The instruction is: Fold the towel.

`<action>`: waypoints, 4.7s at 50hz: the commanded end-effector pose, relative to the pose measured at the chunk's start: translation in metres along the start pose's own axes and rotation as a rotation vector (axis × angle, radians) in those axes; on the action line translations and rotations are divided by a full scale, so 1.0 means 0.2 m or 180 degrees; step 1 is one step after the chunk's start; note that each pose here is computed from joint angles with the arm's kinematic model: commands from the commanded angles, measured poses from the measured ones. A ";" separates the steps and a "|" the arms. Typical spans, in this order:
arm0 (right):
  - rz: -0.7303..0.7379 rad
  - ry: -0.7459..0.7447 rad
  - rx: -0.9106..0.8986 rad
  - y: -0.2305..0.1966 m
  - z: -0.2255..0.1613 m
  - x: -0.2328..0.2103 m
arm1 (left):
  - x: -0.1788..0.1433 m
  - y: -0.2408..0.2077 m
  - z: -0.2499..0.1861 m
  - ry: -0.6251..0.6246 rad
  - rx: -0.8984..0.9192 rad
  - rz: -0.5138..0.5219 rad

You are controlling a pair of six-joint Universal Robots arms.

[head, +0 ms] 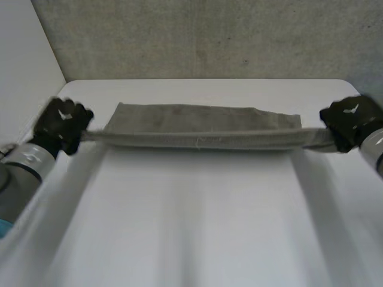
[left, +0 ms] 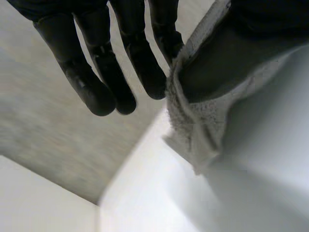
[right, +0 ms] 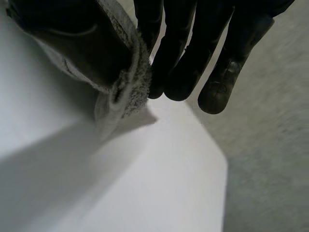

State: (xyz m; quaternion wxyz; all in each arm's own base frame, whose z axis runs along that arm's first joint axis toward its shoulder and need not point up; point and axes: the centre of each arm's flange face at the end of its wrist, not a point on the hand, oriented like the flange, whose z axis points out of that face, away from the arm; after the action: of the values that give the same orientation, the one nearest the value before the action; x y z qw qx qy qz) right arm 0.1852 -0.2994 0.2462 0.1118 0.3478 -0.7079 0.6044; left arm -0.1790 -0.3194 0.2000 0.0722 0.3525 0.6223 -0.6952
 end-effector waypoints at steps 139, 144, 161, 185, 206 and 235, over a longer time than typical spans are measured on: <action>0.0263 -0.0533 -0.0535 0.42 0.37 -0.30 | 0.29 -0.06 -0.03 0.0287 -0.0167 -0.1245; 0.0270 -0.0465 -0.0505 0.44 0.40 -0.28 | 0.30 -0.05 -0.03 0.0299 -0.0183 -0.1249; 0.0216 0.0067 -0.0685 0.58 0.50 -0.02 | 0.28 -0.06 -0.03 0.0276 -0.0167 -0.1244; -0.0440 0.0197 0.0543 -0.22 0.34 -0.15 | 0.23 -0.21 -0.02 0.0193 0.0138 -0.1181; -0.1006 -0.1413 0.1091 -0.25 -0.07 -1.28 | 0.40 -0.30 -0.05 0.0520 0.0273 -0.1175; 0.0252 -0.0908 0.0055 0.15 0.00 -0.53 | 0.59 -0.42 -0.10 0.0760 0.0410 -0.1167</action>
State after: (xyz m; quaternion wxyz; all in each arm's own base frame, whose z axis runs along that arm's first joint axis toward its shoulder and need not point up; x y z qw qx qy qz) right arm 0.2733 -0.2492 0.1859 -0.0271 0.4037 -0.7003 0.5882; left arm -0.2991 -0.2471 0.2109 -0.1460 0.3083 0.6282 -0.6993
